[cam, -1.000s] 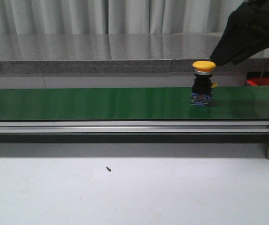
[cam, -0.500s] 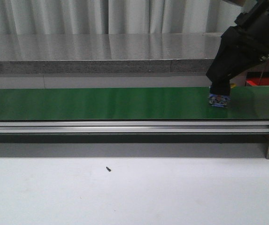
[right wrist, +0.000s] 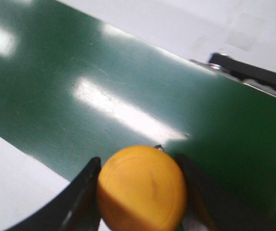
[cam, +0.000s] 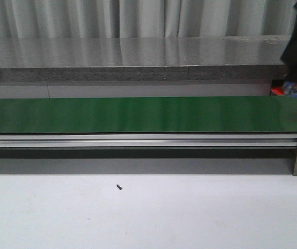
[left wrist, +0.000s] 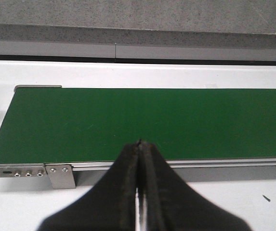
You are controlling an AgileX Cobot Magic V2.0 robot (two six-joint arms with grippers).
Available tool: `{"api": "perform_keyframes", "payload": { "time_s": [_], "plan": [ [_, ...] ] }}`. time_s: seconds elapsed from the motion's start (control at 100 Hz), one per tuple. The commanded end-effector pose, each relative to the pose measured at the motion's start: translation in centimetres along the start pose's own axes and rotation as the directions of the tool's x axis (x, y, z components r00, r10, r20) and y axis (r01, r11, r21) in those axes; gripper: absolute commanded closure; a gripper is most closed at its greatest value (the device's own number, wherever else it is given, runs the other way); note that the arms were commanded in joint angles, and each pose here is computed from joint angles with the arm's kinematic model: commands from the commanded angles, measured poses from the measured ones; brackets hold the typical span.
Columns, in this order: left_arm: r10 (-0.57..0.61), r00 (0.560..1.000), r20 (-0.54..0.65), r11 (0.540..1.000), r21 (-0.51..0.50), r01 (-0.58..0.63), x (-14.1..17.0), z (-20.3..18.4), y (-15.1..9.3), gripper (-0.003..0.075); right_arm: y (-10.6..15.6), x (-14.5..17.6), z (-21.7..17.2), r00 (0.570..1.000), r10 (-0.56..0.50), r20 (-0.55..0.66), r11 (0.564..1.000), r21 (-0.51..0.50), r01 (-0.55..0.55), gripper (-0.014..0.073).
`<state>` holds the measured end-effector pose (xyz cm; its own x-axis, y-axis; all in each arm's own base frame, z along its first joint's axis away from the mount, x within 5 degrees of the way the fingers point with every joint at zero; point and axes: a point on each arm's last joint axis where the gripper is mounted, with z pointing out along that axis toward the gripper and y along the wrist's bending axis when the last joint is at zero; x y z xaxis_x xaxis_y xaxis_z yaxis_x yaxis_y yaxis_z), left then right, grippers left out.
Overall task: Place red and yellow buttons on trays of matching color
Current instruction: 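Lower the second yellow button into the yellow tray and open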
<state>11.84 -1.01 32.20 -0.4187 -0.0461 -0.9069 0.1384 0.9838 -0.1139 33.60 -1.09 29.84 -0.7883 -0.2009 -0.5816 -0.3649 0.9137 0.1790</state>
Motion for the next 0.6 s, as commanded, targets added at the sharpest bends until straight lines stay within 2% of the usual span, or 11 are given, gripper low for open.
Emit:
{"api": "perform_keyframes", "payload": {
  "time_s": [0.0, 0.13, 0.19, 0.3, 0.37, 0.59],
  "plan": [
    [-0.015, 0.997, 0.079, 1.000, -0.006, 0.016, -1.3, -0.3, 0.0, 0.0740, -0.7, 0.4, -4.9, 0.989, 0.079, 0.124, 0.995, 0.056, -0.087, 0.0376],
    [-0.015, 0.997, 0.079, 1.000, -0.006, 0.016, -1.3, -0.3, 0.0, 0.0740, -2.8, 3.7, -7.9, 0.946, 0.251, 0.204, 0.955, 0.109, -0.277, 0.0376],
    [-0.015, 0.997, 0.079, 1.000, -0.006, 0.016, -1.3, -0.3, 0.0, 0.0740, -4.0, 5.4, -9.0, 0.900, 0.351, 0.258, 0.909, 0.138, -0.393, 0.0376],
    [-0.015, 0.997, 0.079, 1.000, -0.006, 0.016, -1.3, -0.3, 0.0, 0.0740, -5.6, 8.3, -9.8, 0.815, 0.471, 0.336, 0.814, 0.189, -0.549, 0.0376],
    [-0.015, 0.997, 0.079, 1.000, -0.006, 0.016, -1.3, -0.3, 0.0, 0.0740, -6.2, 9.7, -9.3, 0.785, 0.508, 0.355, 0.774, 0.211, -0.597, 0.0376],
    [-0.006, 0.997, 0.076, 1.000, 0.018, 0.005, -1.2, -0.3, -0.4, 0.0740, -7.3, 13.4, -6.8, 0.743, 0.539, 0.396, 0.676, 0.323, -0.662, 0.0376]
  ]
}}
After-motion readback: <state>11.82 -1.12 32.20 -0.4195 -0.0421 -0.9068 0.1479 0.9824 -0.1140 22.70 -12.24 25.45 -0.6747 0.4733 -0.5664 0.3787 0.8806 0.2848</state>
